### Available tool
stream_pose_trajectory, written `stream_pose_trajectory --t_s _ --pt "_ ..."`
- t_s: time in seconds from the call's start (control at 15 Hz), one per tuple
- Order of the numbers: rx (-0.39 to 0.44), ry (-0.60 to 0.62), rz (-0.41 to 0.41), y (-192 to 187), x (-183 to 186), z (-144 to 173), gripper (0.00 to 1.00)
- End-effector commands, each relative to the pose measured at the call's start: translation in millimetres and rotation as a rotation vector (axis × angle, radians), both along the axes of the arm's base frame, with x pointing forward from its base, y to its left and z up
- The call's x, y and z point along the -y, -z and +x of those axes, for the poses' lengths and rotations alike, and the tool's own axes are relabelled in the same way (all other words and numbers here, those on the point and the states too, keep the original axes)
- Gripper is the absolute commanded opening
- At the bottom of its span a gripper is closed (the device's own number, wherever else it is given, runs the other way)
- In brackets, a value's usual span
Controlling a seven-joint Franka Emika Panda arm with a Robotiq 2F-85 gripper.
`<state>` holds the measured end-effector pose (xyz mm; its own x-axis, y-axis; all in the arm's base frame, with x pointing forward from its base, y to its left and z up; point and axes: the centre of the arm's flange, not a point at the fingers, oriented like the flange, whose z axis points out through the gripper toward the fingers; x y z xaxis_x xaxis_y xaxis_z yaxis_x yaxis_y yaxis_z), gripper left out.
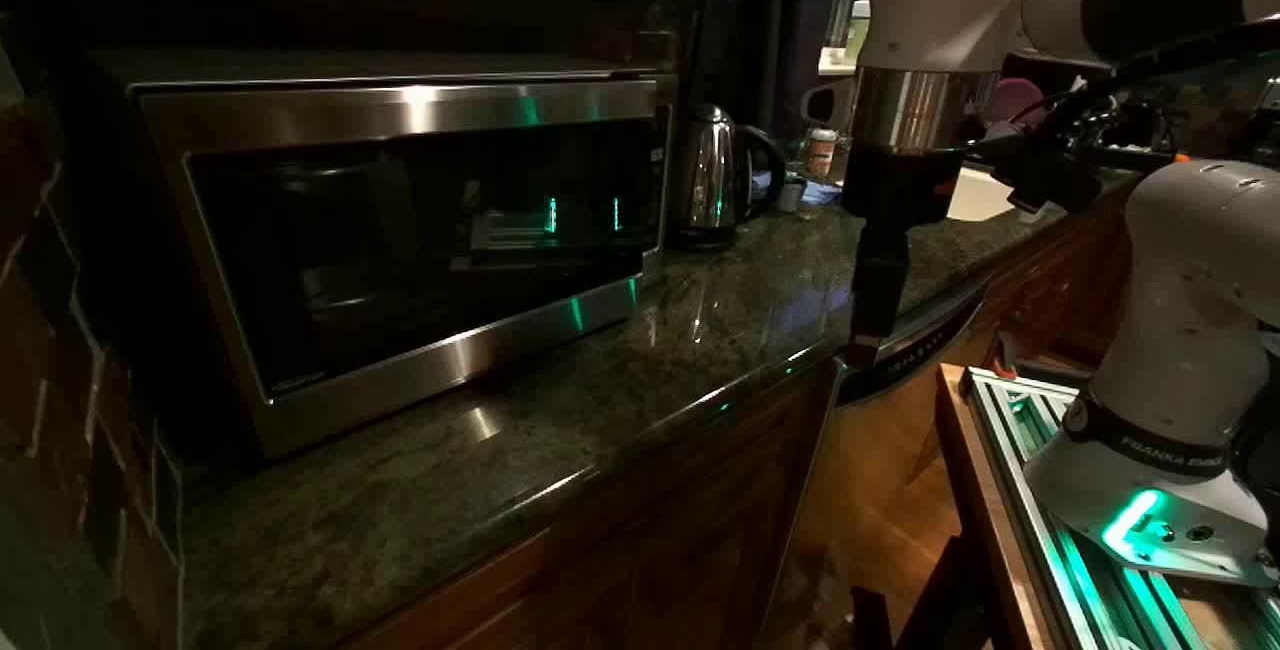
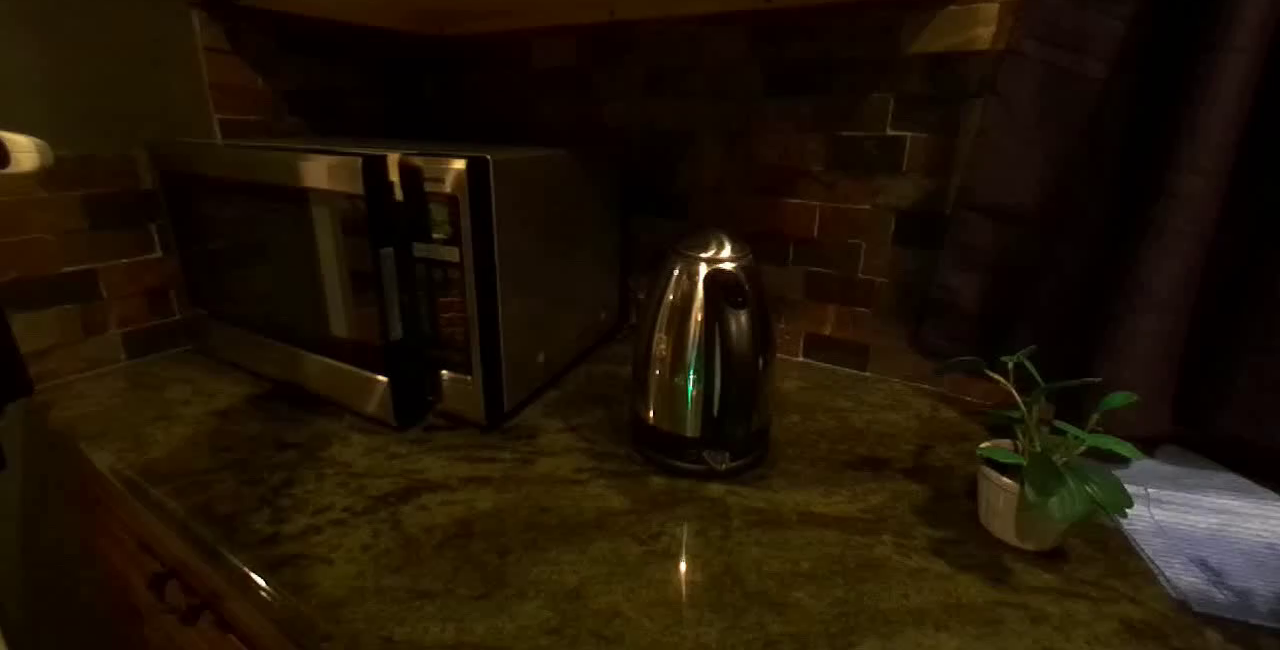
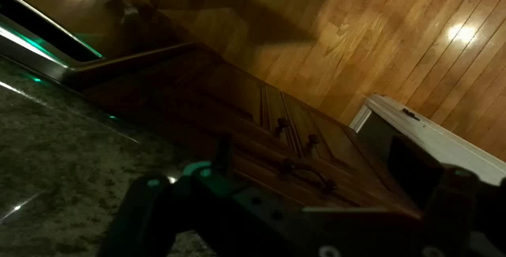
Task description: Close the door of the microwave fully
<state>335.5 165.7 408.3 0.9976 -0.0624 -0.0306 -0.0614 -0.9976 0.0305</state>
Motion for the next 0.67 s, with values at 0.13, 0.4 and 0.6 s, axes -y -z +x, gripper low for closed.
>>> stream_pose_trajectory --t_s 0.13,0.4,0.6 --pt "0.000 0.000 0.000 0.0 0.0 0.0 1.00" --pt "0.000 0.000 0.000 0.0 0.0 0.0 1.00" --pt "0.084 0.084 -0.088 2.6 -3.9 10.0 1.00"
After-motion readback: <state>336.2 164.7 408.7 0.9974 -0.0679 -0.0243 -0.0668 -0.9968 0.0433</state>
